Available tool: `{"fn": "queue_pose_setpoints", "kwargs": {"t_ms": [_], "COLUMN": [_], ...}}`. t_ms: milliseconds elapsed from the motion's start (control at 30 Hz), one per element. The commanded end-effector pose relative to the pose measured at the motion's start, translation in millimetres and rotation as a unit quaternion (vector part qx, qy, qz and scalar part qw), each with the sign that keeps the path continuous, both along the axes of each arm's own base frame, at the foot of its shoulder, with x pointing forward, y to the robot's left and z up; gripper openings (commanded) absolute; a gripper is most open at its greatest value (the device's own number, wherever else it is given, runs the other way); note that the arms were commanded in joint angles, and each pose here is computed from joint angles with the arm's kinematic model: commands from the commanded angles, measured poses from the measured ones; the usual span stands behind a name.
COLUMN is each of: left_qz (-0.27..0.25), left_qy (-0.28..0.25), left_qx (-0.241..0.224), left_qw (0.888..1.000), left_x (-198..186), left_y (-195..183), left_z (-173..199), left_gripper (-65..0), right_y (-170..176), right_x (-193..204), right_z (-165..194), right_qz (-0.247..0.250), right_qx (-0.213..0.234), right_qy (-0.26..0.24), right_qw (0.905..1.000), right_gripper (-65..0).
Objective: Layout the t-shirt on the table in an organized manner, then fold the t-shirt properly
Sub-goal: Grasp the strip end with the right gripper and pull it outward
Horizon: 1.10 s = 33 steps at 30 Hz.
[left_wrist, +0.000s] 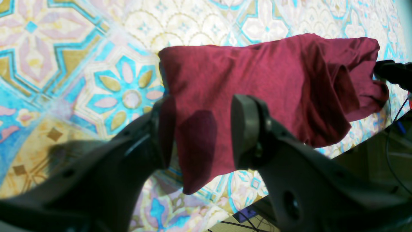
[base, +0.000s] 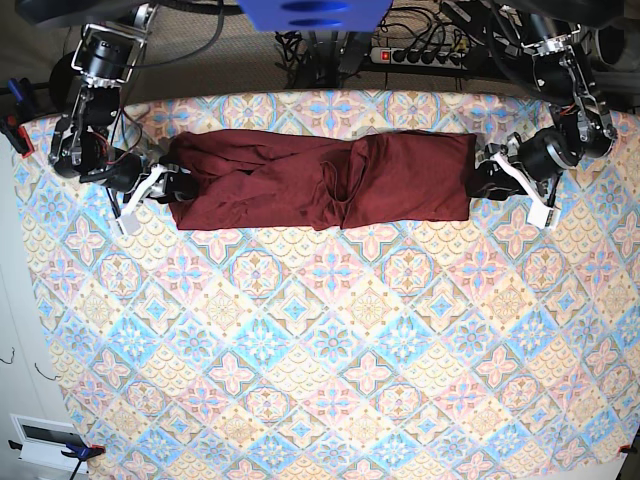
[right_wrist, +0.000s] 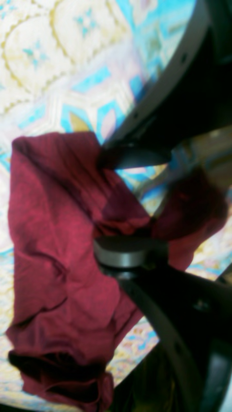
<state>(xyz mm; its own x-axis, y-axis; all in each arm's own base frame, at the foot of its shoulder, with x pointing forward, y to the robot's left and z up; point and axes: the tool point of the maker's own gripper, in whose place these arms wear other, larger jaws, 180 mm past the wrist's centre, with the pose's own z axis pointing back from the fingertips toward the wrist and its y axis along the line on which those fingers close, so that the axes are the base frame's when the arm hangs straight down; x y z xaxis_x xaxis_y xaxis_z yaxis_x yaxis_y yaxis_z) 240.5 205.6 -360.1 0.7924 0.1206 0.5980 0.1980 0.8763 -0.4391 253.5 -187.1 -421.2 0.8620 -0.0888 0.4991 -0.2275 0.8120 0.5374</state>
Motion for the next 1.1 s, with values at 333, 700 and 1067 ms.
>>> {"fn": "queue_pose_setpoints", "kwargs": {"t_ms": [333,700,1067], "left_qz": [0.000,0.001,0.002], "left_qy": [-0.025,-0.025,-0.029], "left_qx": [0.002,0.002,0.001], "left_qw": [1.000,1.000,1.000], "left_x": [7.9,7.4,9.9], "left_y": [2.9,4.1,4.1], "left_z": [12.4,12.4,14.3], "left_gripper": [-39.7,-39.7,-39.7], "right_y": [45.1,82.8,54.6], "right_x": [-26.3,-9.5,1.7], "right_z": [-16.8,-12.5,-8.9], "right_qz": [0.046,0.041,0.023], "right_qx": [0.024,0.071,0.051], "right_qy": [0.032,0.013,0.005], "right_qw": [0.9981,0.9965,0.9984], "right_gripper": [-32.8,-33.2,-64.3]}}
